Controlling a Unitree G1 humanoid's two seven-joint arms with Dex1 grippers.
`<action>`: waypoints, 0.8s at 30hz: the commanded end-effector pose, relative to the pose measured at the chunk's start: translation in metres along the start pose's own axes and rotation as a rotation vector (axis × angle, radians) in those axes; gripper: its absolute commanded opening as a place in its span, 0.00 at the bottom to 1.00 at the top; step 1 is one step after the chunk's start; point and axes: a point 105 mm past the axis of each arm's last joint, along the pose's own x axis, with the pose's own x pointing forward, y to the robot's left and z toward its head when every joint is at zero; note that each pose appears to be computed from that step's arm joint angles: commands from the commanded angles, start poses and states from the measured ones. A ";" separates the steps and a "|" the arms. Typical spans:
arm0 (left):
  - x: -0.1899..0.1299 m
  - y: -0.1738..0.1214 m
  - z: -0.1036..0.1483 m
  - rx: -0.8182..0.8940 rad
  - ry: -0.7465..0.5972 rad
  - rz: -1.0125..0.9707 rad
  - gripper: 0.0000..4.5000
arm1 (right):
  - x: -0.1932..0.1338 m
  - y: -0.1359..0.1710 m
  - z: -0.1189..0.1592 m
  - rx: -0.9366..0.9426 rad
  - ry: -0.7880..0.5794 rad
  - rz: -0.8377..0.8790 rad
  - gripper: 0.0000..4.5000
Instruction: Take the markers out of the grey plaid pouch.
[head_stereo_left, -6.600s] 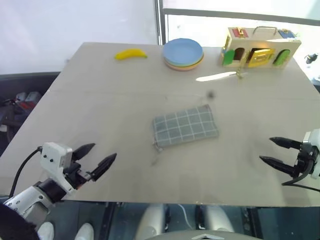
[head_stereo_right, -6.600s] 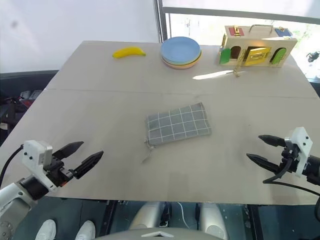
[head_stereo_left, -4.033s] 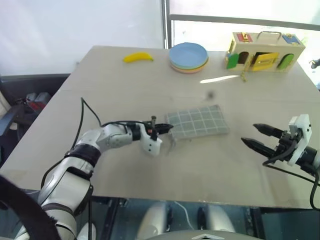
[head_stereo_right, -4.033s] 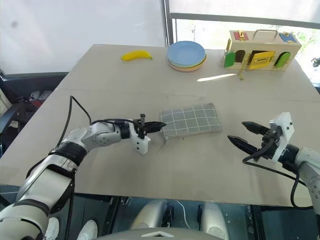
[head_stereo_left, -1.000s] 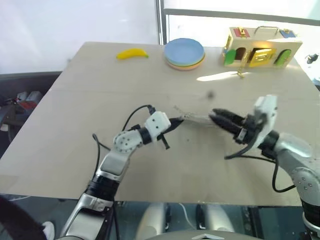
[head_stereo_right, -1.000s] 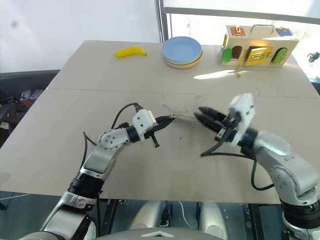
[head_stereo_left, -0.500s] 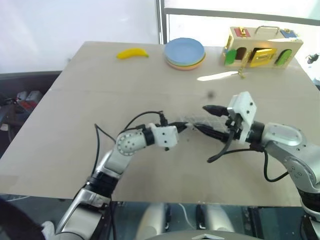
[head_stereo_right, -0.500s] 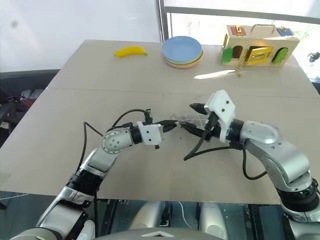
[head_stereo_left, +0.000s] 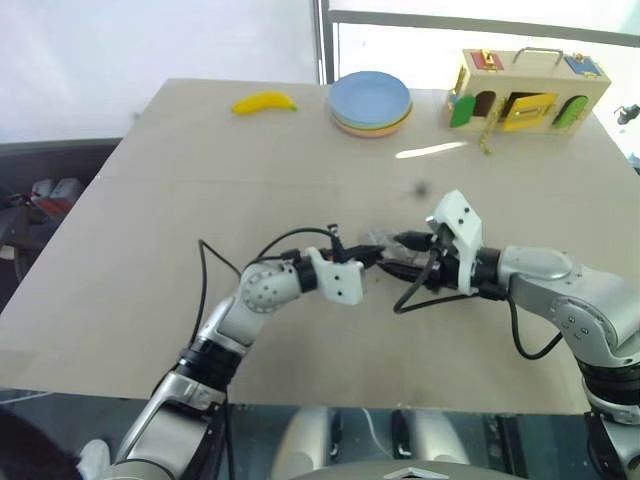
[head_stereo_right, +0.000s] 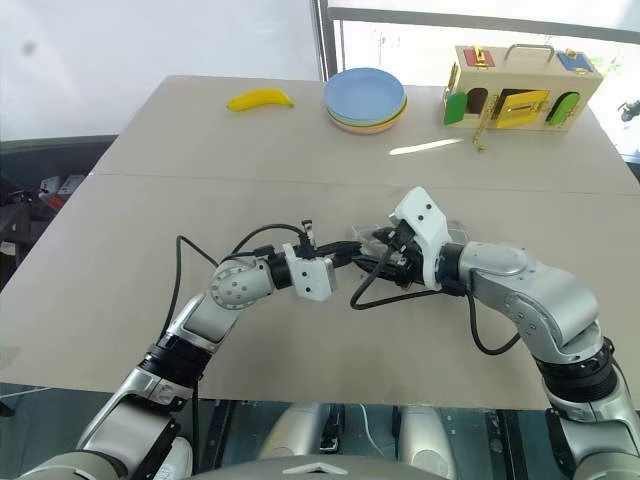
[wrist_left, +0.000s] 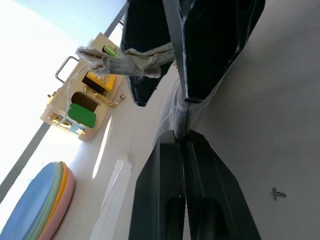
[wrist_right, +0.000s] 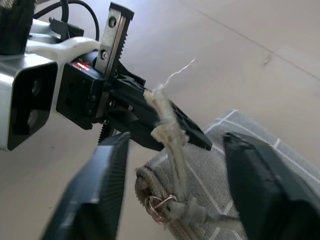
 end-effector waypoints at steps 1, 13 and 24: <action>0.001 0.009 0.006 -0.007 -0.025 0.043 0.00 | -0.005 0.000 0.016 -0.020 -0.059 -0.003 0.20; 0.000 0.009 0.007 -0.133 -0.063 0.067 0.19 | -0.014 -0.004 0.026 0.052 -0.150 -0.034 0.00; 0.007 0.014 0.021 -0.045 -0.112 0.041 0.63 | -0.011 0.001 0.023 0.033 -0.131 -0.006 0.00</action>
